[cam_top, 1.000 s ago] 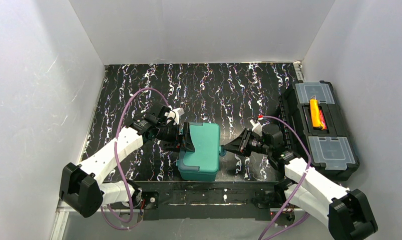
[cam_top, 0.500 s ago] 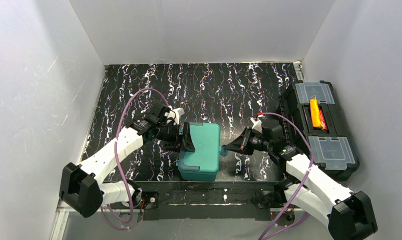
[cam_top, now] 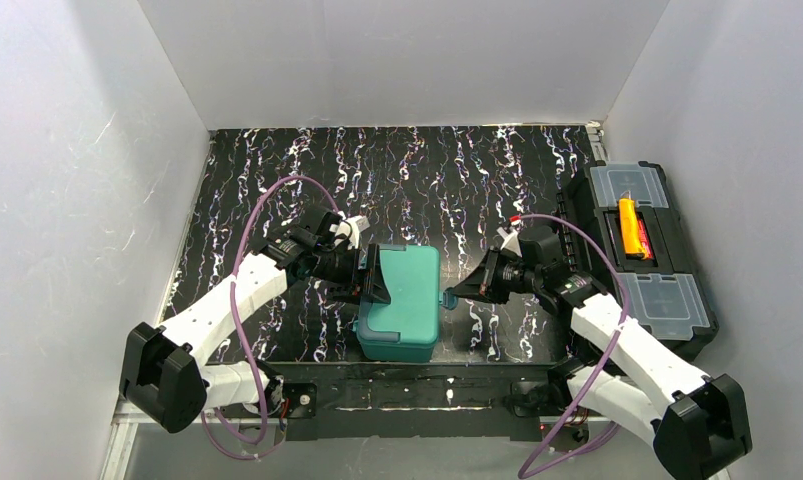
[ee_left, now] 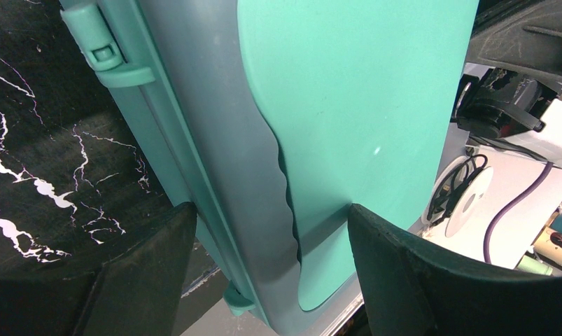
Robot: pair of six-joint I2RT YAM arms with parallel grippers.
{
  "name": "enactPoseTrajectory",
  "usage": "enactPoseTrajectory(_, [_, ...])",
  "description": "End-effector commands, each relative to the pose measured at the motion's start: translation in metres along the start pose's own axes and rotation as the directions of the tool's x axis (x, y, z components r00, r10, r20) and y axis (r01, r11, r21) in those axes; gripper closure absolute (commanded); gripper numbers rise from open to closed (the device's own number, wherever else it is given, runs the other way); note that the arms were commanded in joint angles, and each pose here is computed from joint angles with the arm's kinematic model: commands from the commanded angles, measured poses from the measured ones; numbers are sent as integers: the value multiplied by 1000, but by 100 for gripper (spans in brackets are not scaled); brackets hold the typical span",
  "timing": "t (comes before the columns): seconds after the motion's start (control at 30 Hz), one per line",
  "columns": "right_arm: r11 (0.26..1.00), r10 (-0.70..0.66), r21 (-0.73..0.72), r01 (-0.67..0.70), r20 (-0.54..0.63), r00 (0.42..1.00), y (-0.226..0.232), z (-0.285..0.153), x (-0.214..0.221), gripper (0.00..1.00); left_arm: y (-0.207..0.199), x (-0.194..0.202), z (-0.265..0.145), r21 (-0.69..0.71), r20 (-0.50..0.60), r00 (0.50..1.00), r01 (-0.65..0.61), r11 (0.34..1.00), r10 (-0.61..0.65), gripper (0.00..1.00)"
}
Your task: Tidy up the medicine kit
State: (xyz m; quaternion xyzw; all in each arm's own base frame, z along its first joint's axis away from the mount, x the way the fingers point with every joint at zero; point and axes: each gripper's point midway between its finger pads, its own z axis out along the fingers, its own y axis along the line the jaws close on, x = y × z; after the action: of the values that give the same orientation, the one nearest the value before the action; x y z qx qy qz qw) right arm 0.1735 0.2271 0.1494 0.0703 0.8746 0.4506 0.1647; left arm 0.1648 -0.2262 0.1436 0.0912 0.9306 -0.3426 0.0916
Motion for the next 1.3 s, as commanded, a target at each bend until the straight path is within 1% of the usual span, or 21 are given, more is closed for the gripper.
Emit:
enactPoseTrajectory(0.0, [987,-95,-126,95,11,995,51,-9,-10,99,8,3,9,-23,-25,999,-23,999,23,24])
enactPoseTrajectory(0.4, [985,-128,-116,124,-25,991,71,1,-3,99,6,5,10,-6,-25,999,-37,999,37,23])
enactPoseTrajectory(0.93, [982,-137,-128,138,14,990,88,-13,-5,99,5,5,10,-1,-17,999,-42,999,42,24])
enactPoseTrajectory(1.27, [984,-162,-77,162,4,987,87,-15,-4,99,8,3,10,-19,-11,999,-38,999,38,24])
